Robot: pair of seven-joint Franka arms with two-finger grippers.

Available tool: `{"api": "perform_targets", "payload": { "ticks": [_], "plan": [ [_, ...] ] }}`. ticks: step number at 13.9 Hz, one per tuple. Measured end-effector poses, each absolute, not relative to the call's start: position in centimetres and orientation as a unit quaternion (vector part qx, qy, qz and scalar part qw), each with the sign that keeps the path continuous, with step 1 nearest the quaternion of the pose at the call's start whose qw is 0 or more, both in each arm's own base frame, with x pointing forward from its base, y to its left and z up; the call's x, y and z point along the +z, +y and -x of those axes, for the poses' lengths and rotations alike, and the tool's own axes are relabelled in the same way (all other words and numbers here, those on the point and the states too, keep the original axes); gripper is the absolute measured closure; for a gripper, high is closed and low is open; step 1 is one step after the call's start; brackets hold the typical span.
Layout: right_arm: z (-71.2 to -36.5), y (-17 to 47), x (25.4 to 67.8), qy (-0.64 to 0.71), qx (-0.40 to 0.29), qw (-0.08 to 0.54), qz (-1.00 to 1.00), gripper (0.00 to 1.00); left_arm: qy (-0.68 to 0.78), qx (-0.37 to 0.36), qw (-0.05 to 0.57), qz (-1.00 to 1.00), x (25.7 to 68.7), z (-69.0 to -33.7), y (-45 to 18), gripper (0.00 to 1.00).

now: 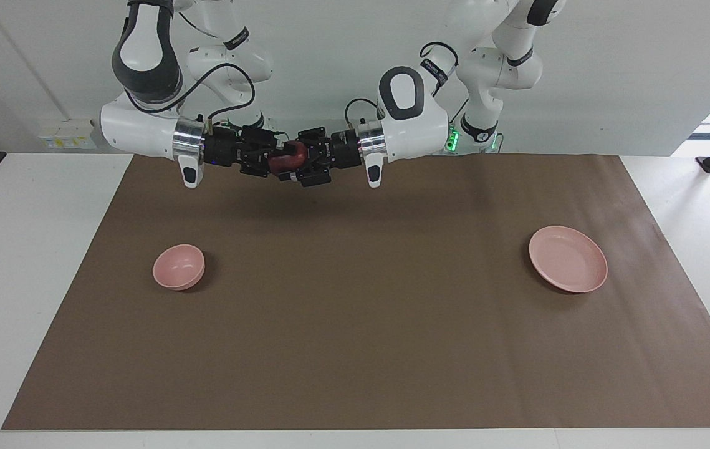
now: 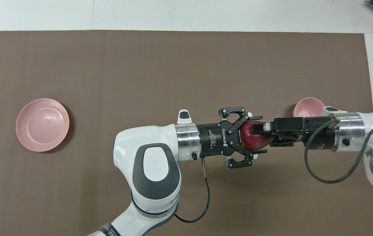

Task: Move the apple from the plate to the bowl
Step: 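Grasp the apple with the right gripper and open the left gripper, then carry the apple into the bowl with the right gripper while the left gripper withdraws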

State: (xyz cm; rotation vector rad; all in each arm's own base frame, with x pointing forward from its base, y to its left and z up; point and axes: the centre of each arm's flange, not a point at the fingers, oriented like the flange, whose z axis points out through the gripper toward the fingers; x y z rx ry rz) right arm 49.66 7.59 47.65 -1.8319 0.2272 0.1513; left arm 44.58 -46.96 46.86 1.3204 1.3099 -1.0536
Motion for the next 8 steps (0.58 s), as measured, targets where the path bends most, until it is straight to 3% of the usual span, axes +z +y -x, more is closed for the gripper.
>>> {"api": "perform_targets", "payload": {
  "ticks": [1,8],
  "plan": [
    [-49.7,7.5,47.7,0.098,0.065,0.601,0.79,0.17,0.538,-0.43,0.482,-0.542,46.9,-44.5,-47.0,0.0],
    [-50.1,7.4,47.4,0.102,0.063,0.599,0.792,0.17,0.551,-0.411,0.48,-0.545,46.0,-45.6,-45.6,0.0]
  ]
}}
